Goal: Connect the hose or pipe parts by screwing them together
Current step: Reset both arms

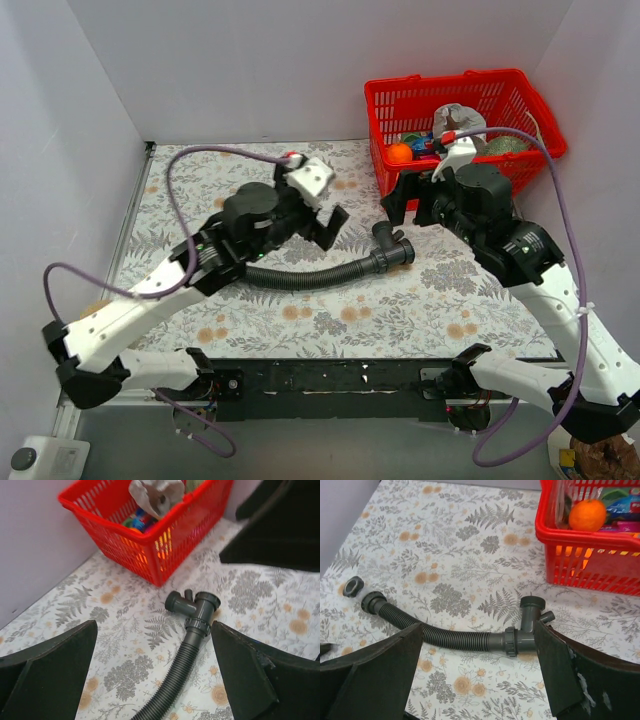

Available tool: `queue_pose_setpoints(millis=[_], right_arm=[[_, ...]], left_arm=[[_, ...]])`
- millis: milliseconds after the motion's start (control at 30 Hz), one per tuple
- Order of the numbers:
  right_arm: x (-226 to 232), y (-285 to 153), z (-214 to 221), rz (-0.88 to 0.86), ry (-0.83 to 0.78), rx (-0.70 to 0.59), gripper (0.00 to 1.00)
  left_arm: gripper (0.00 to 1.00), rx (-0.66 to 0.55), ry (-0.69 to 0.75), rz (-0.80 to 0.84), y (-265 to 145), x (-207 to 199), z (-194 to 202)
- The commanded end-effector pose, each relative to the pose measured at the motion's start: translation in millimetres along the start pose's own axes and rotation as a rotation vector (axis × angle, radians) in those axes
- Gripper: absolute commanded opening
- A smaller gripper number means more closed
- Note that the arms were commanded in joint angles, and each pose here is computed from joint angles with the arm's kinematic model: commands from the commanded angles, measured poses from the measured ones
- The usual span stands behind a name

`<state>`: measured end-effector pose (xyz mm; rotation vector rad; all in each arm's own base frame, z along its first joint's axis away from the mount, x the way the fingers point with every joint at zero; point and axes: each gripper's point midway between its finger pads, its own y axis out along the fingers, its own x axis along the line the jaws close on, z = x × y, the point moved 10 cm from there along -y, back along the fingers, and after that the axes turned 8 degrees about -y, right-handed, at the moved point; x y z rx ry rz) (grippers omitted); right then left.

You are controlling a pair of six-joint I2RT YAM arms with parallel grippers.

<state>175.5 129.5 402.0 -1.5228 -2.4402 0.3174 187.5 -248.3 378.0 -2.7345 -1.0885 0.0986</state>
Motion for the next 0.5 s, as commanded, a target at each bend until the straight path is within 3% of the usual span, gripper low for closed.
queue_pose_setpoints(millis=[0, 167, 333, 467], right_arm=[[9, 15, 12, -0.092, 0.047, -0.019, 0.98], [14, 29, 34, -0.136, 0.085, 0.028, 0.98], [13, 36, 54, -0.125, 0.096, 0.081, 0.98], [9, 36, 67, -0.11, 0.08, 0.094, 0.98]], left_arm=[[0.98, -0.013, -0.142, -0.194, -48, 27, -4], [0.98, 0.001, -0.221, -0.326, -65, 47, 10], [0.98, 0.033, -0.163, -0.365, -65, 54, 18], [0.98, 0.056, -0.21, -0.437, -54, 94, 27]])
